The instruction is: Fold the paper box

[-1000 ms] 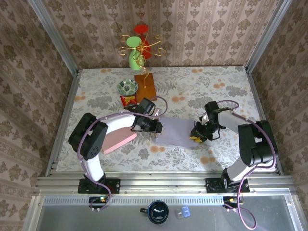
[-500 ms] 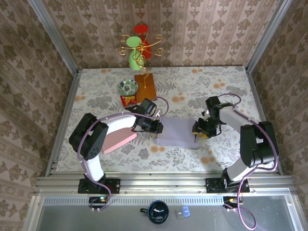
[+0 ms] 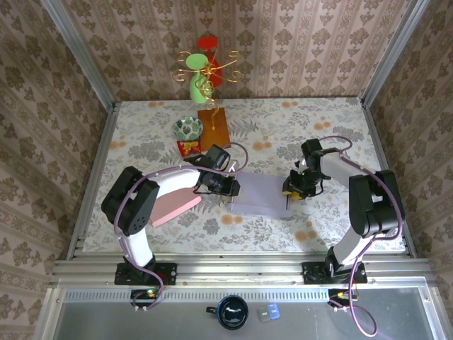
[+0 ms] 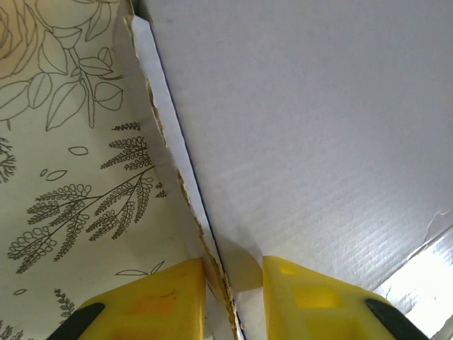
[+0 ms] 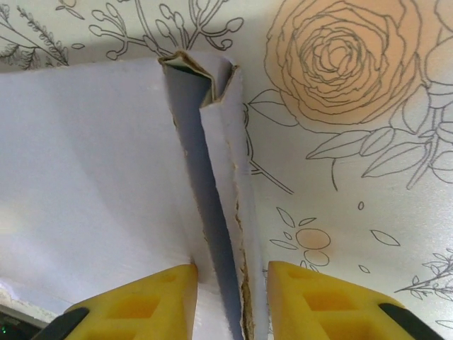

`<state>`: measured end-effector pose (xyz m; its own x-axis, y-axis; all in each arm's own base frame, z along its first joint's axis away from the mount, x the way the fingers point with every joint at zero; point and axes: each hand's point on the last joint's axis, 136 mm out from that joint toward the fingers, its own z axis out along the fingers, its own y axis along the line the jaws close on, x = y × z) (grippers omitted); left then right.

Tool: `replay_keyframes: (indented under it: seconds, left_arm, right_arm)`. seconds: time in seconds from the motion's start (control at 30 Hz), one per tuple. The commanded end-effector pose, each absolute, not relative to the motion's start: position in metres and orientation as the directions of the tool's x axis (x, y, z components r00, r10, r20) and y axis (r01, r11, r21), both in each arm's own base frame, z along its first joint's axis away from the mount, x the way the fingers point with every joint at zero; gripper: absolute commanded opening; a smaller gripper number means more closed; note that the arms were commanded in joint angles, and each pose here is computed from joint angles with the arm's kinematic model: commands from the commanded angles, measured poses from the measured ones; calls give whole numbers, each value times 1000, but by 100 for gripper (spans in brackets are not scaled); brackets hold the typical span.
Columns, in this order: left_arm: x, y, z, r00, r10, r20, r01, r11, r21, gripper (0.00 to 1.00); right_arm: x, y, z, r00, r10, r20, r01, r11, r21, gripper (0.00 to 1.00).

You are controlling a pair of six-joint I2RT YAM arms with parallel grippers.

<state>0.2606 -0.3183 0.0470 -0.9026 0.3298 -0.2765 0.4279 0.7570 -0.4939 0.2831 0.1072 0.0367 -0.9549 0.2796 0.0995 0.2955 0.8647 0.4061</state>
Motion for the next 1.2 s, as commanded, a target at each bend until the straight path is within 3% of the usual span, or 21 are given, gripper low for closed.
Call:
replay_keyframes:
  seconds: [0.0, 0.3, 0.53, 0.77, 0.97, 1.17]
  left_arm:
    - [254, -314, 34, -906, 346, -245, 423, 769, -479, 27]
    - [257, -323, 34, -907, 339, -251, 421, 761, -493, 27]
    - [254, -325, 33, -909, 334, -249, 416, 760, -500, 29]
    - [253, -317, 27, -917, 319, -241, 399, 777, -487, 27]
    - [257, -312, 27, -919, 305, -249, 391, 788, -476, 22]
    - [260, -308, 25, -924, 287, -252, 376, 798, -470, 18]
  right_arm:
    - [292, 117, 34, -948, 295, 119, 317, 840, 441, 29]
    - [297, 136, 33, -935, 325, 142, 352, 803, 480, 23]
    - [296, 140, 25, -924, 347, 160, 380, 794, 474, 12]
    - [298, 136, 33, -931, 343, 123, 358, 801, 480, 12]
    - [306, 130, 47, -939, 336, 75, 322, 780, 536, 21]
    - [312, 119, 53, -925, 376, 51, 329, 729, 601, 54]
